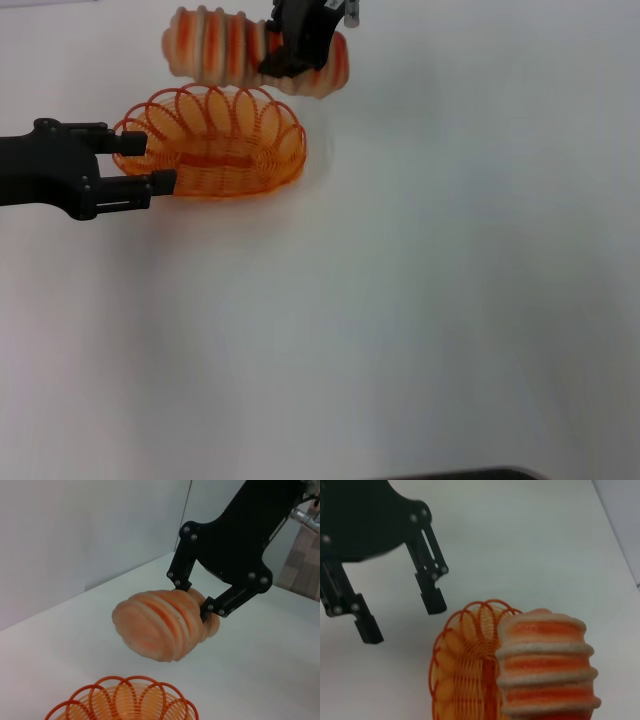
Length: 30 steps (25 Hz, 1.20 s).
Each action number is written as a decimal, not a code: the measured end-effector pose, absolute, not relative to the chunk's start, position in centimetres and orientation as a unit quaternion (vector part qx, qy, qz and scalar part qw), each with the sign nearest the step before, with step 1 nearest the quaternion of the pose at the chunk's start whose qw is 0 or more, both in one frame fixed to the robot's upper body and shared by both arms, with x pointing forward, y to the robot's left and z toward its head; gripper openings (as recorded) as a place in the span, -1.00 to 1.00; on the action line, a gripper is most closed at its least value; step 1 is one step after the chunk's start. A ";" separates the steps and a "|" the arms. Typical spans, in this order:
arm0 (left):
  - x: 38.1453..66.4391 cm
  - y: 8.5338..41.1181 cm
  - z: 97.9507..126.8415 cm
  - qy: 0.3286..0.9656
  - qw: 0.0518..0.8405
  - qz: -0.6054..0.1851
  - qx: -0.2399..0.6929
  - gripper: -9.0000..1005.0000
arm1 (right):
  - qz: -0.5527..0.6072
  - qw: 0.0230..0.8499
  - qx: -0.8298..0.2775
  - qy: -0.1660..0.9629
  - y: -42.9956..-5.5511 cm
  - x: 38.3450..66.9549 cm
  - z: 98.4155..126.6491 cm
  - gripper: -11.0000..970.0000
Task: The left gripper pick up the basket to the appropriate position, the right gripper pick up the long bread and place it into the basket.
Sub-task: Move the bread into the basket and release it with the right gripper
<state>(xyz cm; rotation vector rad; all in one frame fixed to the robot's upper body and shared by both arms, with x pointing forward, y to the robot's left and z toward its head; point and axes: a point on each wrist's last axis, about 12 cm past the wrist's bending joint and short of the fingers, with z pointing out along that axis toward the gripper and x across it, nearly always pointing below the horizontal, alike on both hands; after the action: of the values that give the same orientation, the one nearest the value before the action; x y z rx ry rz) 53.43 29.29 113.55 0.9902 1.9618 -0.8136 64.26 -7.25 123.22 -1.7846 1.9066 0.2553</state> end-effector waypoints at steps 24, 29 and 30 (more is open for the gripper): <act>53.2 30.3 113.8 0.780 0.397 -0.293 0.385 0.24 | 0.120 0.294 -0.661 0.680 -6.5 65.0 118.6 -0.25; 53.3 30.2 113.8 0.780 0.397 -0.293 0.386 0.24 | 0.121 0.297 -0.666 0.674 -6.1 65.0 117.6 -0.21; 53.3 30.2 113.7 0.779 0.396 -0.293 0.387 0.24 | 0.122 0.298 -0.667 0.672 -5.9 65.0 117.4 -0.20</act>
<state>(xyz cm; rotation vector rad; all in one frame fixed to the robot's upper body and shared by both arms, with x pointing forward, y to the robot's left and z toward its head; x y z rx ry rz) 53.28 30.19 113.75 0.9797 1.9752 -0.7420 64.97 -5.93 117.42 -1.7713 1.7870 0.3253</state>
